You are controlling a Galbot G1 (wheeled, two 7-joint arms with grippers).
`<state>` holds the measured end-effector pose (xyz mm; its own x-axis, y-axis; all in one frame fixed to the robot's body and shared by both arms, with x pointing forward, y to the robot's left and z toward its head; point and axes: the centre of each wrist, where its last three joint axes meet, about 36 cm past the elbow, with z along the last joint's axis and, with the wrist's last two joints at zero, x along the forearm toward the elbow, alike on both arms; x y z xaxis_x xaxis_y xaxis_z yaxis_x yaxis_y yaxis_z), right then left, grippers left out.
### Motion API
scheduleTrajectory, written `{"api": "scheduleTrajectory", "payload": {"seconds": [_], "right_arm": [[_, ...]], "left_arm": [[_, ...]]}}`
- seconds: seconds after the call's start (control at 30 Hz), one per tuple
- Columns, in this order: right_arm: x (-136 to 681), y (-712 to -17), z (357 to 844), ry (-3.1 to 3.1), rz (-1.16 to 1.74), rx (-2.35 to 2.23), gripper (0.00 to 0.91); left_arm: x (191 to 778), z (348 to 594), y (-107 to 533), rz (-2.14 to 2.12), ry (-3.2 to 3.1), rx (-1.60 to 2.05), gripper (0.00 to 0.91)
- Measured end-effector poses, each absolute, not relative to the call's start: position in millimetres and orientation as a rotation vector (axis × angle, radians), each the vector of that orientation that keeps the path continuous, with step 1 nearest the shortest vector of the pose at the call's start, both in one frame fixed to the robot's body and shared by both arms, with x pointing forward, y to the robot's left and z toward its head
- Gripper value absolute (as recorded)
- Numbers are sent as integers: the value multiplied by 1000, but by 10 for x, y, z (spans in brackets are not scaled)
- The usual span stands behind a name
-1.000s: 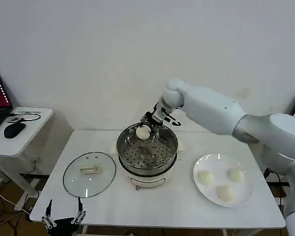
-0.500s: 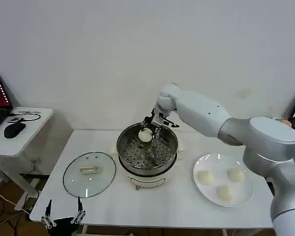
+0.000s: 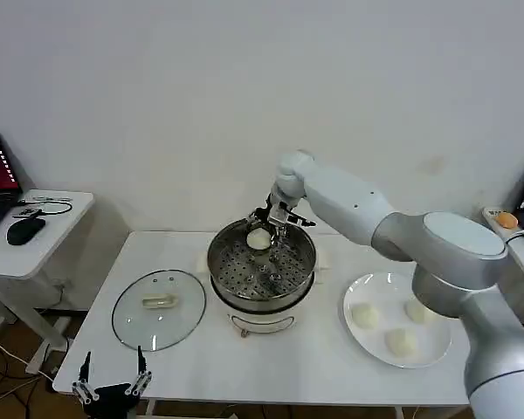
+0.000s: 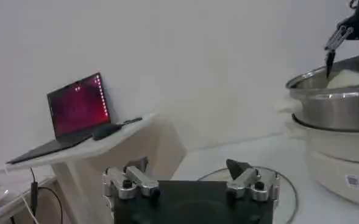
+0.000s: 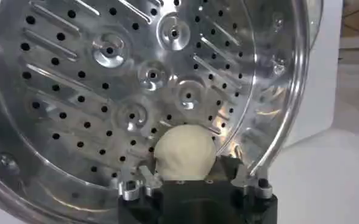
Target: Take steamed baozi put them in steamer then cover it.
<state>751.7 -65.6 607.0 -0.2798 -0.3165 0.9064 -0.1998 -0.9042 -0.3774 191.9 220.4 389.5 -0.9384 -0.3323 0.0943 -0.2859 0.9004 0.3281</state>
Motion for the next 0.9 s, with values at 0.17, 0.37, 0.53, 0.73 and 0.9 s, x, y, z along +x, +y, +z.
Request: {"api": "scheduleTrajectory", "payload": {"seconds": [0.17,0.37,0.53,0.73,0.9], "right_arm": [[7445,-744,6368,787,-2386,-1777,907],[7264,-1102,6723,1049,-2439,-1707,907],[7077,-1656,6821,1287,-2499,-1698,907],[6785,-2533,6665,1561,-2547,-1767,907],[6431,-3126,6380,1749,-2539,-1875,907]], "left_arm": [[1927,3899,2184,-468,-2922,467,907],[1947,3938,2166,-480,-2931,430,907],[1986,4025,2191,-501,-2935,368,907],[2025,4098,2207,-521,-2933,287,907],[2056,4103,2187,-530,-2932,231,907]]}}
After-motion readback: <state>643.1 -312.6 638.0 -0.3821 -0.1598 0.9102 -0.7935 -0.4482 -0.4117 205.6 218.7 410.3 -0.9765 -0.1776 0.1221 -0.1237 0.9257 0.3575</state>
